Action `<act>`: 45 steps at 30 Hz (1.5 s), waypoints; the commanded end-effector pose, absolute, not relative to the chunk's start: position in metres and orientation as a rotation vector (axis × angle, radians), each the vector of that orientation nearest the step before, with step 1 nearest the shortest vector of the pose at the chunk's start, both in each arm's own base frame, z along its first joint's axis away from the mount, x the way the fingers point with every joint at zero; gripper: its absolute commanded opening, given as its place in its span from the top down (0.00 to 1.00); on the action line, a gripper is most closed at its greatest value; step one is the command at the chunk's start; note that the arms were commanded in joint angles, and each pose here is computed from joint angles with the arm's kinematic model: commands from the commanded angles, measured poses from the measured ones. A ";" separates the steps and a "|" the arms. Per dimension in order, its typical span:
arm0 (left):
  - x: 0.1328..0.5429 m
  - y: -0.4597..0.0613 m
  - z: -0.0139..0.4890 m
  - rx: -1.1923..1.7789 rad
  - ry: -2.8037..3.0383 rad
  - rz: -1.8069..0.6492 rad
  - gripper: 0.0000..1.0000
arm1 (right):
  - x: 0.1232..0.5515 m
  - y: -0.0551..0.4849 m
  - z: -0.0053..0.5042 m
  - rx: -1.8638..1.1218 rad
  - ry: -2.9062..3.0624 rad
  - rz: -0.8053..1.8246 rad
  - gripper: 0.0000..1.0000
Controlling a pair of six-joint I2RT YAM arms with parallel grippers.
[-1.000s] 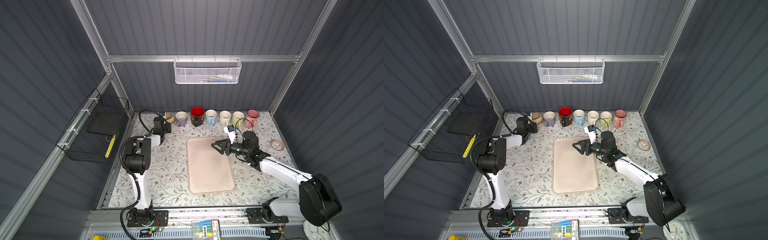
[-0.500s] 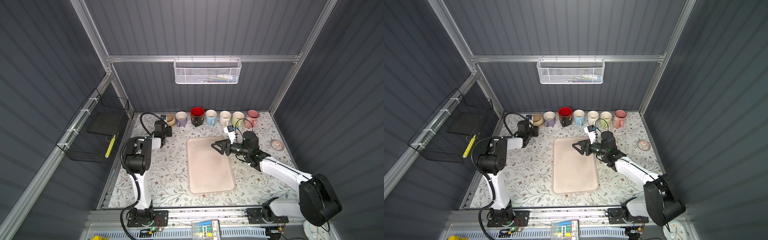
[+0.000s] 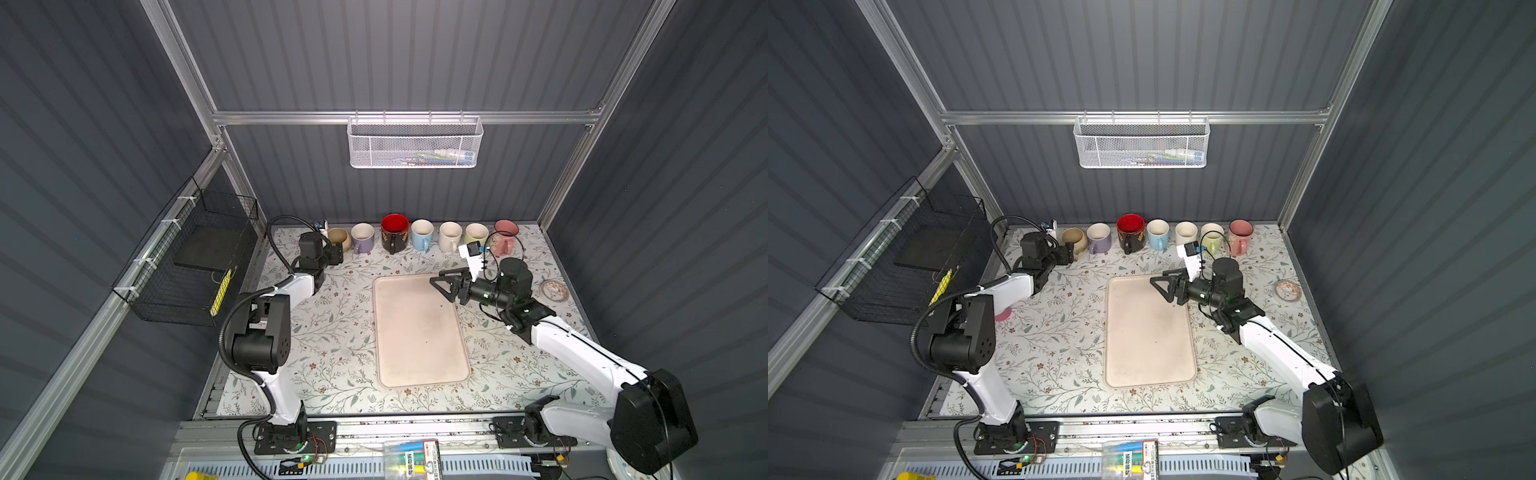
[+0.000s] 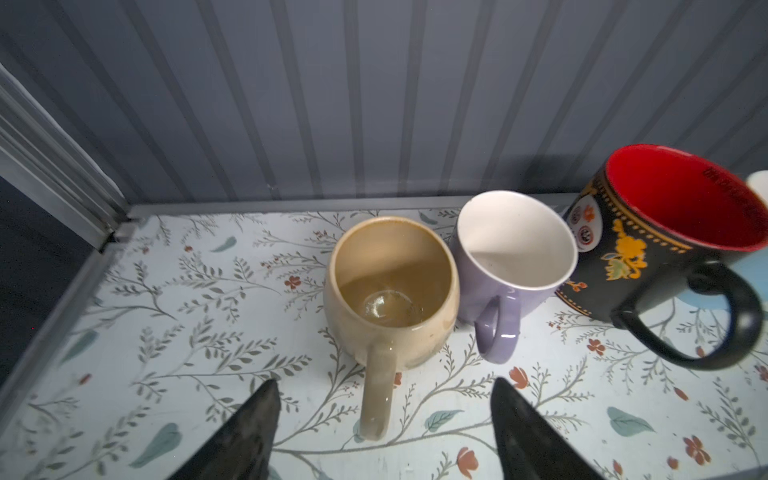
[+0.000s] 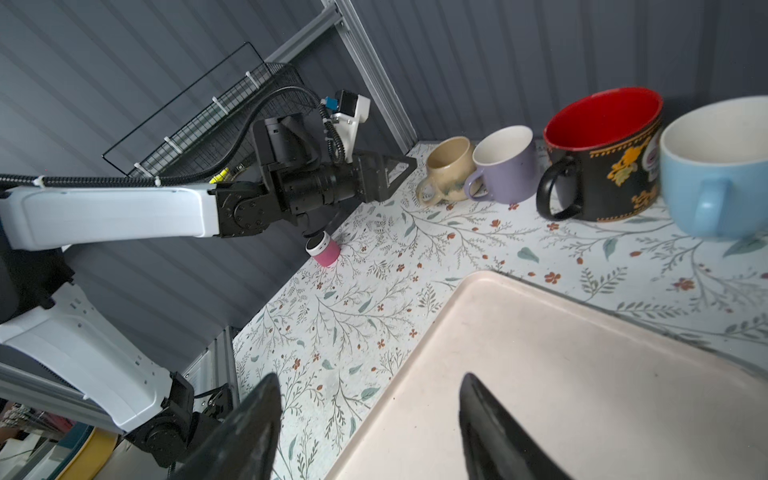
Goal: Turn the mug right side up
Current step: Place the mug at the top-left of the table, then reset both arms
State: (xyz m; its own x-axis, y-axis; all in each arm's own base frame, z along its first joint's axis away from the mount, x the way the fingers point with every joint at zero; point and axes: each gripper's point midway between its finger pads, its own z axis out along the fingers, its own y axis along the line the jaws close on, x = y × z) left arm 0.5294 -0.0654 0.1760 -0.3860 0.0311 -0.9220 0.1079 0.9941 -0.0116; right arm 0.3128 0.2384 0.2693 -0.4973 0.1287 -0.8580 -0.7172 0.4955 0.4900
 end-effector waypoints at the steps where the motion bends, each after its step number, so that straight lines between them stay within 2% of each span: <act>1: 0.508 -0.059 0.195 0.106 1.975 -0.055 0.13 | 0.322 0.218 0.282 -0.464 1.798 1.039 0.28; 2: 0.501 -0.058 0.202 0.105 1.969 -0.055 0.09 | 0.325 0.210 0.283 -0.440 1.806 1.000 0.25; 3: 0.494 -0.057 0.209 0.103 1.964 -0.054 0.02 | 0.326 0.201 0.283 -0.419 1.814 0.957 0.22; 9: 0.447 -0.047 0.232 0.086 1.974 -0.030 0.00 | 0.332 0.153 0.271 -0.313 1.904 0.661 0.01; 15: 0.402 -0.028 0.216 0.018 2.026 0.039 0.00 | 0.341 0.100 0.242 -0.138 1.937 0.354 0.01; 20: 0.387 -0.018 0.169 -0.018 2.166 0.098 0.00 | 0.345 0.052 0.204 0.052 1.923 0.093 0.01; 25: 0.385 -0.015 0.127 0.017 2.220 0.144 0.00 | 0.340 0.023 0.185 0.095 1.801 -0.085 0.01; 30: 0.403 -0.021 0.105 0.048 2.176 0.120 0.00 | 0.341 -0.006 0.176 0.144 1.694 -0.250 0.01; 38: 0.436 -0.022 0.076 0.077 2.140 0.134 0.00 | 0.361 -0.028 0.151 0.193 1.645 -0.320 0.01; 45: 0.413 -0.003 0.071 -0.025 1.982 0.118 0.00 | 0.344 -0.030 0.142 0.180 1.600 -0.188 0.01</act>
State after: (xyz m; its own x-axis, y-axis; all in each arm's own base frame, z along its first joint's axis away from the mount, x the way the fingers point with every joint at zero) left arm 0.4182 -0.0077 0.0573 -0.5277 0.0588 -0.8474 -0.0441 0.9944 0.0965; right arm 0.3521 -0.0343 0.1249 -0.1638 -0.0299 -0.9860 0.2806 0.9569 -0.0756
